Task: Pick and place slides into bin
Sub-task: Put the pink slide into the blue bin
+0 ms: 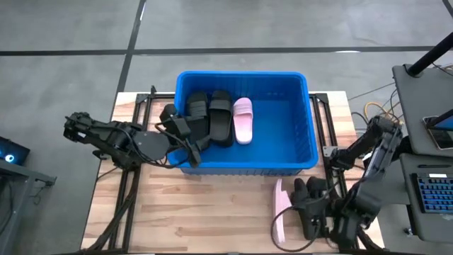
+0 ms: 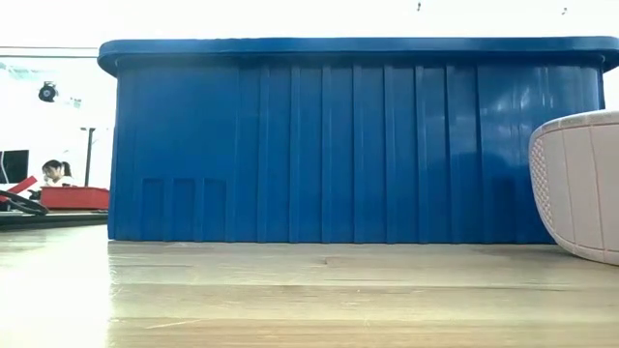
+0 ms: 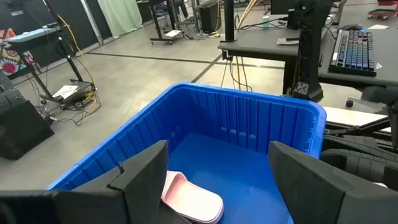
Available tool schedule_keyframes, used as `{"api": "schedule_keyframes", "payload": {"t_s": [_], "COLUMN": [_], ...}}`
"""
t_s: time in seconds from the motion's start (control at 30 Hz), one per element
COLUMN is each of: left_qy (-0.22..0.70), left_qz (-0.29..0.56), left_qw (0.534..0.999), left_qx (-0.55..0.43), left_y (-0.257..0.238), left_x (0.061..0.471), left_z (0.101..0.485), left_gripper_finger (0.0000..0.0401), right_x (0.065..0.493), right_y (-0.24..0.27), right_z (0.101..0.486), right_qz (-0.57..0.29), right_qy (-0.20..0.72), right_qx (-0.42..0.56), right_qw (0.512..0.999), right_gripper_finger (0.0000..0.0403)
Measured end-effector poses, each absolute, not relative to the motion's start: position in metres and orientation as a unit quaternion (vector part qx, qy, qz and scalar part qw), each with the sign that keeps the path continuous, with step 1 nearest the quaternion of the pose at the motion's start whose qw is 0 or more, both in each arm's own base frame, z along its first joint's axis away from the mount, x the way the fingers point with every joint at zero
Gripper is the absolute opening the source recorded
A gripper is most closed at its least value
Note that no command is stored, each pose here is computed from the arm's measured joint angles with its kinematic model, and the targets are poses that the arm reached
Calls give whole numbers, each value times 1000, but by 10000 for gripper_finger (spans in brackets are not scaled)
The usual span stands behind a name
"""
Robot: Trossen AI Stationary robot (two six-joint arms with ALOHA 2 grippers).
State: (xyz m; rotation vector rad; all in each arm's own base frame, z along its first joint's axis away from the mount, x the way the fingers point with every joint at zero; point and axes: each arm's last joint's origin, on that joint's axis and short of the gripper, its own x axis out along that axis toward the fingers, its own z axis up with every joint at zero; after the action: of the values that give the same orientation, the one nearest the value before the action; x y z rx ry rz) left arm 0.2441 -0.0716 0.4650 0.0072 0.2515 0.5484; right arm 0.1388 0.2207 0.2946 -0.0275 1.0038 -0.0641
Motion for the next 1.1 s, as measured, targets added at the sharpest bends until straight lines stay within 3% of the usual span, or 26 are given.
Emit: {"api": "schedule_keyframes", "payload": {"t_s": [0.4,0.7,1.1], "left_qy": [104,88,83], "left_qz": [269,264,253], "left_qw": [957,960,964], "left_qx": [-11,-23,-26], "left_y": [-65,-59,-57], "left_x": [227,212,204], "left_z": [477,486,490], "left_gripper_finger": [262,262,262], "right_x": [153,162,161], "right_y": [253,267,266], "right_z": [242,202,187], "right_qz": [-124,-168,-231], "right_qy": [496,493,488], "right_qx": [-12,-65,-41], "right_qw": [859,851,841], "right_gripper_finger": [194,194,194]}}
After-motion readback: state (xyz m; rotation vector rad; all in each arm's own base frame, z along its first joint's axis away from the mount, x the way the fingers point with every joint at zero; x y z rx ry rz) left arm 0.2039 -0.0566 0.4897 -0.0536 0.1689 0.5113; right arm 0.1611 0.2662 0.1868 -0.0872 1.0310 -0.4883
